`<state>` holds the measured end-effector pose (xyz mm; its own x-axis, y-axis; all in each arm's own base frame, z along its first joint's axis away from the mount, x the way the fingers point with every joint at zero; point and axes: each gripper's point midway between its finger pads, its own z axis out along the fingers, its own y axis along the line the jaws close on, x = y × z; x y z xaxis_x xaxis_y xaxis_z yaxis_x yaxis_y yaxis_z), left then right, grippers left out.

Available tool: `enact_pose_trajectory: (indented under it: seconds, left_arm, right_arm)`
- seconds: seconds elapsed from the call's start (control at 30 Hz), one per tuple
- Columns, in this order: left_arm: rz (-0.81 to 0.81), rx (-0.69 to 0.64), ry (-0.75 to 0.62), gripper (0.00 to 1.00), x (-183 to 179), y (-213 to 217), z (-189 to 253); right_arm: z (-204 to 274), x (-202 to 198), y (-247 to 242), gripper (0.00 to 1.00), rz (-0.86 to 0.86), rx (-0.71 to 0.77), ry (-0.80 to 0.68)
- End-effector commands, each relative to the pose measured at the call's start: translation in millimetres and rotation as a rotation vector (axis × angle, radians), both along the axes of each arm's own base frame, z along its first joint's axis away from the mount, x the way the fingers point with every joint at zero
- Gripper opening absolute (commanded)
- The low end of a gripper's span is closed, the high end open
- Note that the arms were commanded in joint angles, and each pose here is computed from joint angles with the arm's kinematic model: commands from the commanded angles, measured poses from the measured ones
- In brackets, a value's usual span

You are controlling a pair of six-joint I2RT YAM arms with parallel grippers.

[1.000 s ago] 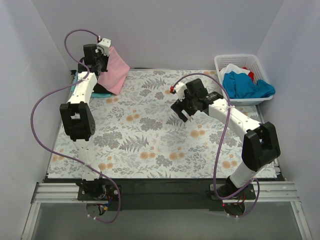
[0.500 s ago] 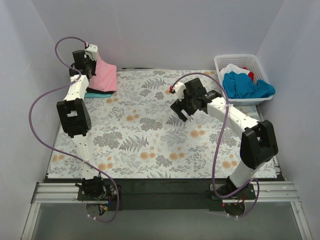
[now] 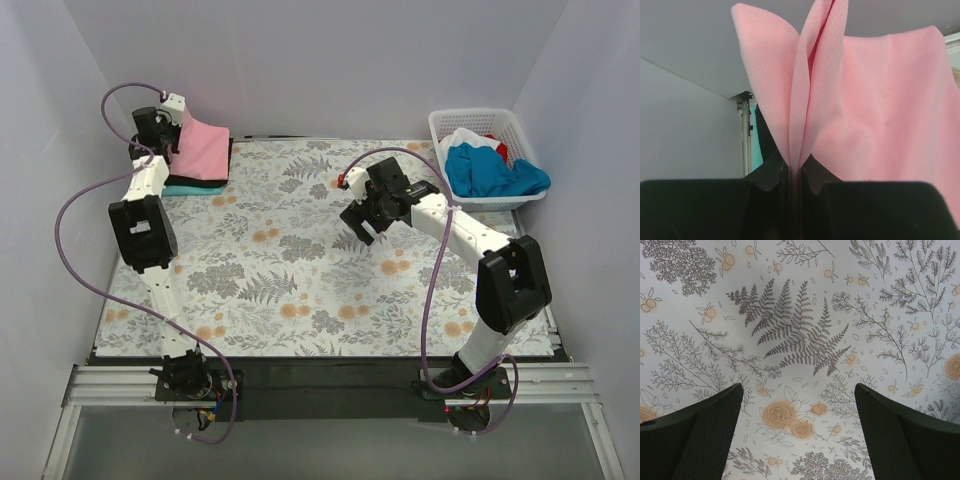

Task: Fold and stack the t-shirts
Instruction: Neatly place the folded tshirt to the corner, then reset both grippers

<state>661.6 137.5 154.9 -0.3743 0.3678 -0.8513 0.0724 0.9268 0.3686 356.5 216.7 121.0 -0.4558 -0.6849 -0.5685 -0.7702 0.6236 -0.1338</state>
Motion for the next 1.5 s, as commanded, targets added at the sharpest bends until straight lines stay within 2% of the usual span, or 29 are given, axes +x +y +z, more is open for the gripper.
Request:
enact_pose_trajectory:
  seconds: [0.0, 0.03, 0.1, 0.13, 0.17, 0.2, 0.27, 0.37, 0.47, 0.63, 0.7, 0.87, 1.0, 1.1, 1.23, 1.47]
  left_arm:
    - [-0.016, 0.059, -0.067, 0.01, 6.9, 10.9, 14.8]
    - [-0.013, 0.068, -0.067, 0.06, 7.9, 12.5, 14.1]
    - [0.012, 0.069, -0.062, 0.25, 10.3, 17.2, 10.7]
    - [0.018, 0.063, -0.046, 0.44, 8.9, 17.6, 8.1]
    - [0.034, 0.051, -0.049, 0.5, 8.6, 19.6, 9.3]
    - [0.044, 0.049, -0.068, 0.62, 8.1, 20.6, 20.8]
    - [0.056, 0.036, -0.094, 0.78, 5.9, 21.8, 38.4]
    - [0.076, 0.025, -0.172, 0.79, 2.3, 24.9, 96.0]
    - [0.063, -0.078, -0.168, 0.79, -10.4, 8.2, 141.4]
    - [-0.002, -0.236, -0.063, 0.8, -59.9, -62.2, 163.9]
    - [-0.087, -0.308, -0.02, 0.81, -88.4, -103.8, 172.0]
    - [-0.234, -0.521, 0.225, 0.82, -153.9, -199.3, 152.3]
    - [-0.216, -0.666, 0.354, 0.83, -205.6, -245.3, 121.0]
    - [-0.213, -0.685, 0.354, 0.84, -225.0, -252.9, 105.0]
    - [-0.173, -0.711, 0.464, 0.84, -267.2, -251.5, 59.6]
    - [-0.136, -0.713, 0.501, 0.85, -296.2, -246.4, 28.8]
  right_arm:
    - [12.2, 8.8, 3.2, 0.98, -0.018, 0.023, -0.016]
    - [13.0, 8.3, 3.2, 0.98, -0.017, 0.024, -0.015]
    - [14.4, 7.7, 3.7, 0.98, -0.019, 0.027, -0.011]
    - [15.5, 7.8, 3.7, 0.98, -0.02, 0.03, -0.009]
    - [15.5, 7.3, 4.7, 0.98, -0.017, 0.041, 0.002]
    - [19.9, 8.0, 5.2, 0.98, -0.017, 0.051, 0.006]
    - [27.3, 10.8, 1.8, 0.98, -0.038, 0.091, 0.022]
    - [45.4, 21.7, -10.5, 0.99, -0.082, 0.154, 0.014]
    - [64.9, 30.6, -29.7, 0.98, -0.129, 0.206, -0.013]
    - [95.9, 36.8, -72.8, 0.98, -0.21, 0.263, -0.082]
    - [105.5, 39.1, -94.6, 0.98, -0.258, 0.292, -0.097]
    - [131.2, 30.7, -128.3, 0.98, -0.316, 0.341, -0.155]
    - [121.6, 8.6, -134.5, 0.98, -0.304, 0.336, -0.142]
    - [90.1, -15.9, -133.0, 0.98, -0.29, 0.325, -0.075]
    - [44.0, -51.7, -130.5, 0.98, -0.29, 0.324, 0.042]
    - [19.9, -75.9, -131.4, 0.98, -0.294, 0.314, 0.088]
